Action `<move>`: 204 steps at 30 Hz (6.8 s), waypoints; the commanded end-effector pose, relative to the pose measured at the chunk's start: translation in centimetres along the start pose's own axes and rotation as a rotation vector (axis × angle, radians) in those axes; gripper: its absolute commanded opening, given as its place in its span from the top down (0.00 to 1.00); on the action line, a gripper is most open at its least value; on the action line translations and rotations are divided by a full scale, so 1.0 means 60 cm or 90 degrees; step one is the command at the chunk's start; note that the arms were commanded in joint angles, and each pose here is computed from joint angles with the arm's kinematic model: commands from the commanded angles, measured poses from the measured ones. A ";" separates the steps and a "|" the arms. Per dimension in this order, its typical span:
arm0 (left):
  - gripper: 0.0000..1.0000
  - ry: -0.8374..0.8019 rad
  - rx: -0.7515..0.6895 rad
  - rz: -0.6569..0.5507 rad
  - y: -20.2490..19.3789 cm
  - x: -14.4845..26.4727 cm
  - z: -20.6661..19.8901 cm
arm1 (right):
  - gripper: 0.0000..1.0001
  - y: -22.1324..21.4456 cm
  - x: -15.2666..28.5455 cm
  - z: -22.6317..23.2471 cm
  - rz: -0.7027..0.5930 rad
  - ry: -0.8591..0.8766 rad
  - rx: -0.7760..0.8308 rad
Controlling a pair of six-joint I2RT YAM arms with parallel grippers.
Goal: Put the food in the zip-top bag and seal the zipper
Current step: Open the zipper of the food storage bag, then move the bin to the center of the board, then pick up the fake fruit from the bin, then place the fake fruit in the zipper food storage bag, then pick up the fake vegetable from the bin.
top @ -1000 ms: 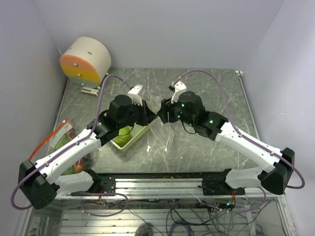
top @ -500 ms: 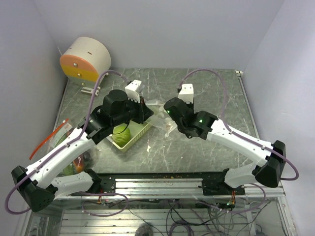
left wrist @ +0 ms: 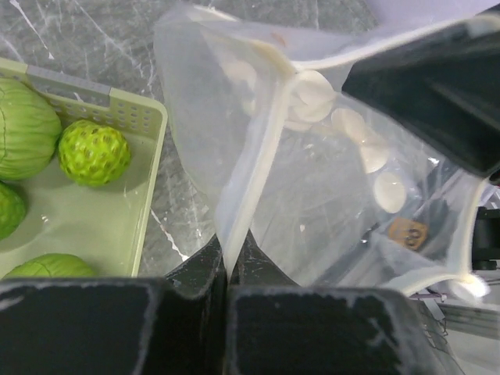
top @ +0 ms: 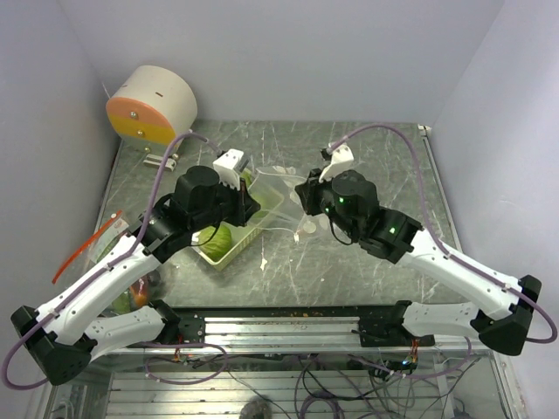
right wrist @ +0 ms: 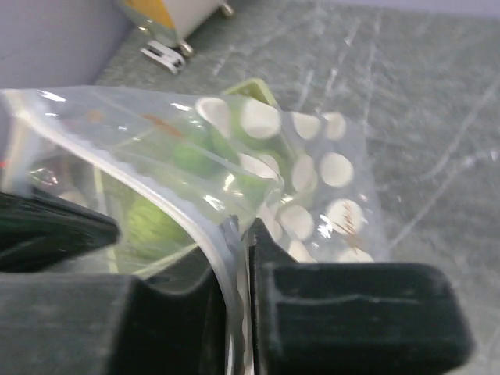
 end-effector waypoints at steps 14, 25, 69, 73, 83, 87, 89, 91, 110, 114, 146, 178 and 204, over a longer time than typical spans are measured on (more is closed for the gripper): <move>0.93 0.186 -0.039 0.035 -0.022 0.031 0.062 | 1.00 -0.005 0.013 -0.107 0.026 -0.457 0.045; 0.93 0.245 -0.086 -0.085 0.074 0.137 0.031 | 1.00 0.009 -0.047 0.046 -0.083 0.112 -0.034; 0.93 0.507 -0.141 -0.212 0.117 0.289 0.076 | 0.15 -0.106 -0.299 0.094 0.209 0.136 0.081; 0.93 0.502 -0.138 -0.212 0.114 0.297 0.077 | 0.15 -0.148 -0.336 0.089 0.251 0.058 0.119; 0.93 0.486 -0.128 -0.198 0.089 0.297 0.088 | 0.14 -0.274 -0.400 0.094 0.368 0.028 0.170; 0.93 0.495 -0.127 -0.193 0.083 0.300 0.093 | 0.25 -0.298 -0.390 0.083 0.402 0.007 0.182; 0.93 0.494 -0.123 -0.195 0.081 0.302 0.094 | 0.37 -0.292 -0.371 0.071 0.399 -0.018 0.183; 0.93 0.488 -0.120 -0.198 0.081 0.302 0.093 | 0.46 -0.287 -0.349 0.056 0.401 -0.046 0.184; 0.93 0.386 -0.097 -0.122 0.039 0.176 0.094 | 0.50 -0.211 -0.145 -0.051 0.300 0.056 0.067; 0.93 0.345 -0.086 -0.080 0.014 0.122 0.096 | 0.54 -0.128 -0.108 -0.035 0.179 0.153 0.055; 0.93 0.228 -0.056 -0.060 -0.004 0.037 0.078 | 0.59 -0.059 -0.053 0.210 -0.053 0.652 -0.008; 0.93 0.048 0.060 -0.081 -0.037 0.064 0.045 | 0.11 -0.046 -0.138 0.197 0.034 0.278 0.010; 0.93 0.257 0.022 -0.165 -0.006 0.151 0.090 | 0.00 -0.008 -0.035 0.054 -0.011 0.109 -0.003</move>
Point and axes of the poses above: each gripper's point midway between its finger pads, its own x axis back along the fingers, its own z axis along the line the jaws close on, y = z × x, the point moved 8 cm from there along x, back along the fingers, and after that the axes turned 14 degrees about x, right-handed, at the moved point
